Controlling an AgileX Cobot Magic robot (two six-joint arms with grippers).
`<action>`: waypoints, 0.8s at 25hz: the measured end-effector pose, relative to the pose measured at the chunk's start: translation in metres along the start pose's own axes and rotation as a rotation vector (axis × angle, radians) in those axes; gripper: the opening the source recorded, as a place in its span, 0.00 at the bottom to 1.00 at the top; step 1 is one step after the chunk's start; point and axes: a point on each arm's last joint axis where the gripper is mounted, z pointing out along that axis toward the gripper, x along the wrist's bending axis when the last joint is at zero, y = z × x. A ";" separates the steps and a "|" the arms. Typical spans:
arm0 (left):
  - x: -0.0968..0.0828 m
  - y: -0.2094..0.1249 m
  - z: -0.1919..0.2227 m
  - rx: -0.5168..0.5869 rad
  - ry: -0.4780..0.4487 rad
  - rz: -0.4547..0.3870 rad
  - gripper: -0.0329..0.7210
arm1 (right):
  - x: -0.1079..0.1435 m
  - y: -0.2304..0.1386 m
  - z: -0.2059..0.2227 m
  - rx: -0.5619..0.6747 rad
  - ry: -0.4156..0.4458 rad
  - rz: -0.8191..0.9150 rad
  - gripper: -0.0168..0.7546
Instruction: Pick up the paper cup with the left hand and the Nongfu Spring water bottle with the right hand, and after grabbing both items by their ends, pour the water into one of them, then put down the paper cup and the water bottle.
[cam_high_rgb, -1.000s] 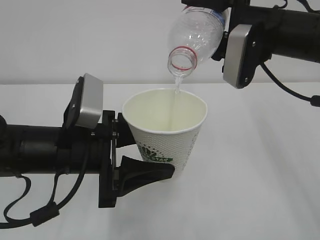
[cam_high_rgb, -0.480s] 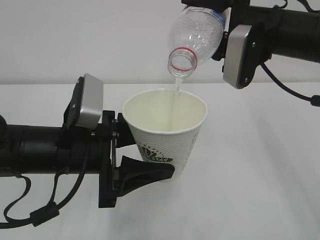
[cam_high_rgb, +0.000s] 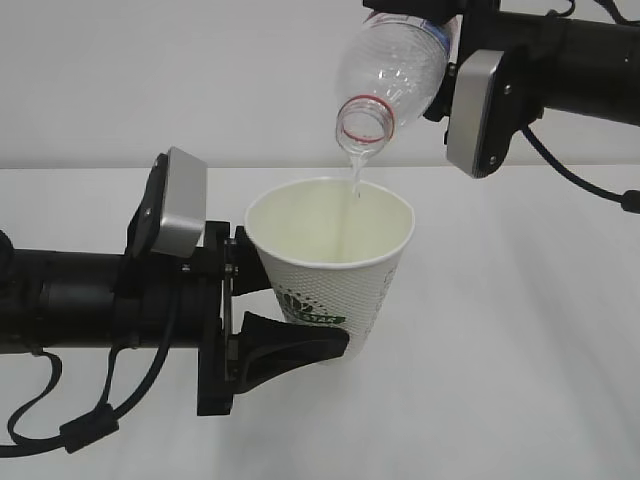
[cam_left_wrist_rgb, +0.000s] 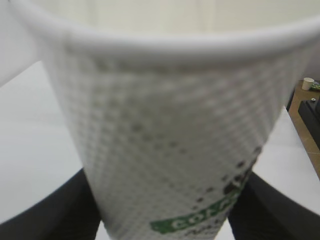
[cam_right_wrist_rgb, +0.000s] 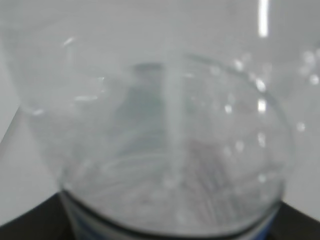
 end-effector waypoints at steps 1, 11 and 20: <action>0.000 0.000 0.000 0.000 0.000 0.000 0.73 | 0.000 0.000 0.000 0.000 0.000 0.000 0.60; 0.000 0.000 0.000 0.000 0.000 0.000 0.73 | 0.000 0.000 0.000 0.000 0.000 -0.005 0.60; 0.000 0.000 0.000 0.000 0.000 -0.001 0.73 | 0.000 0.000 0.000 0.000 0.000 -0.016 0.60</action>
